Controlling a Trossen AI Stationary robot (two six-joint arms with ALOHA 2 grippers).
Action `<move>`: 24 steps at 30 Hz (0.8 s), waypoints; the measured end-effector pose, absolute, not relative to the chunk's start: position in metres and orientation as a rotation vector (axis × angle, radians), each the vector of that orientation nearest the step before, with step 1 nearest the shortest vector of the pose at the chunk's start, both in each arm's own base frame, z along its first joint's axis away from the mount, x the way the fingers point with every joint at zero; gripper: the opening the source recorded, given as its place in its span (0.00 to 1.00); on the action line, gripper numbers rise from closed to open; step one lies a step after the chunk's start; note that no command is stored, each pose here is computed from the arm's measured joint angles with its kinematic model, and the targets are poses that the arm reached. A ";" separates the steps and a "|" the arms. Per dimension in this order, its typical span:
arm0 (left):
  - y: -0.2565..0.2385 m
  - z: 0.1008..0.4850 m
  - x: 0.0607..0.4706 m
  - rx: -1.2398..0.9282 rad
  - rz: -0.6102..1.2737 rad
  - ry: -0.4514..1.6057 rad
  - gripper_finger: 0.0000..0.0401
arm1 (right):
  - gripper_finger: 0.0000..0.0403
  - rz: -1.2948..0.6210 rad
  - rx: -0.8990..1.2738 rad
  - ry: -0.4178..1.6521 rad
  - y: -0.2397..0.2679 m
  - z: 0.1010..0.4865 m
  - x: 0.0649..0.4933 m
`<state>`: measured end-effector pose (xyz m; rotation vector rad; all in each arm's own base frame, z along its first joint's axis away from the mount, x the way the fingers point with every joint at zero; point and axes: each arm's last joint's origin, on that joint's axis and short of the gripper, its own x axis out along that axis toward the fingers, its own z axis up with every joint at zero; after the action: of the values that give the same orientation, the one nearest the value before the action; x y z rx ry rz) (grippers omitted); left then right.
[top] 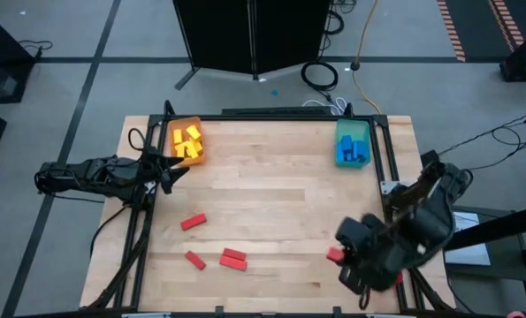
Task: Sort blocks
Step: Put the red block into the red bin
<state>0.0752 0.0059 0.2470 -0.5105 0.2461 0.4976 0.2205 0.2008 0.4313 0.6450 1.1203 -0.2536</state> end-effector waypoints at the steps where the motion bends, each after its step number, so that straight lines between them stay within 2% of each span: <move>1: 0.006 0.247 0.075 -0.510 0.498 0.246 0.64 | 0.22 -0.296 0.682 1.136 0.207 0.425 0.217; 10: 0.006 0.247 0.075 -0.506 0.505 0.243 0.64 | 0.22 -0.722 0.994 1.165 0.242 0.374 0.171; 15: 0.007 0.247 0.075 -0.500 0.526 0.235 0.64 | 0.22 -0.838 0.966 1.285 0.239 0.349 0.152; 24: 0.007 0.247 0.075 -0.501 0.526 0.235 0.64 | 0.22 -0.991 0.890 1.278 0.203 0.315 0.139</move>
<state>0.0749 0.0068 0.2472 -0.5009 0.2349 0.5265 0.1392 0.2035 0.3151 0.8904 1.2777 -0.9905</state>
